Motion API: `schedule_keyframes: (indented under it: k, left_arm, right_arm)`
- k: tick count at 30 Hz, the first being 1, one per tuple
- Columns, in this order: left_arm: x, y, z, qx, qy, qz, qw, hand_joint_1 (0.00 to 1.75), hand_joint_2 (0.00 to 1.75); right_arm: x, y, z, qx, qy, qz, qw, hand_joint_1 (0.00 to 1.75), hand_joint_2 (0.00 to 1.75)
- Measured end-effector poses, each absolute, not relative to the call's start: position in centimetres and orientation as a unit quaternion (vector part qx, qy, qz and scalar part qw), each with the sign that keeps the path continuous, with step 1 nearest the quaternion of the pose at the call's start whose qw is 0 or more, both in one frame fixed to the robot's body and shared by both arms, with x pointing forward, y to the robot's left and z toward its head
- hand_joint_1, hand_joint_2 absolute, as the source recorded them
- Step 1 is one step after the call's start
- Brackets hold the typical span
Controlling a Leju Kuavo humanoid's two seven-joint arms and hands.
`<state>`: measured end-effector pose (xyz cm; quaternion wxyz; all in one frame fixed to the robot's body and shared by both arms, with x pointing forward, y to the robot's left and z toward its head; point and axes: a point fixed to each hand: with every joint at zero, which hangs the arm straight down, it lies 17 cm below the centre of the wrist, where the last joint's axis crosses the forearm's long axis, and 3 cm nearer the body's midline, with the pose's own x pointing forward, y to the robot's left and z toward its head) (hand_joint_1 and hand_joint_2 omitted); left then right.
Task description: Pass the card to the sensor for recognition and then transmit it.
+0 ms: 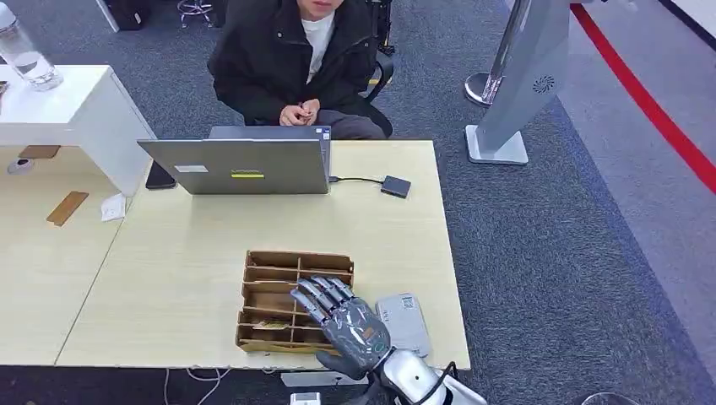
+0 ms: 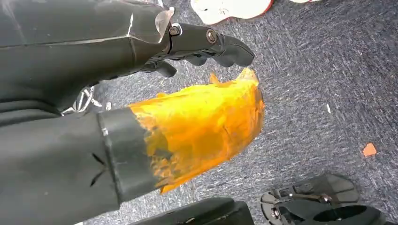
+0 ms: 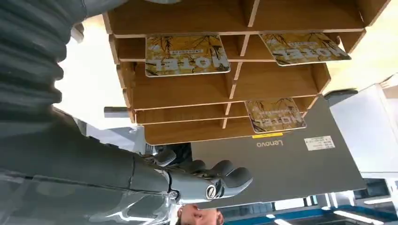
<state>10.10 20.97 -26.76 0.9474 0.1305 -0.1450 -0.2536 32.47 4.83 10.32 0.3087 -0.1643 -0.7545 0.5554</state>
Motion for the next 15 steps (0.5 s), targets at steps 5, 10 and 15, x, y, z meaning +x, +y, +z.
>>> schedule_keyframes:
  k: [5, 10, 15]
  left_arm:
    - [10.07, 20.94, -26.77, 0.13, -0.144, -0.255, 0.947, 0.0, 0.0]
    - [10.06, 20.95, -26.77, 0.13, -0.144, -0.254, 0.947, 0.0, 0.0]
    - [10.06, 20.93, -26.77, 0.129, -0.144, -0.255, 0.947, 0.0, 0.0]
  right_arm:
    - [32.49, 4.82, 10.31, -0.166, -0.754, 0.556, 0.309, 0.19, 1.75]
    - [32.51, 4.81, 10.29, -0.166, -0.754, 0.556, 0.309, 0.31, 1.75]
    - [32.51, 4.8, 10.26, -0.166, -0.753, 0.556, 0.31, 0.24, 1.75]
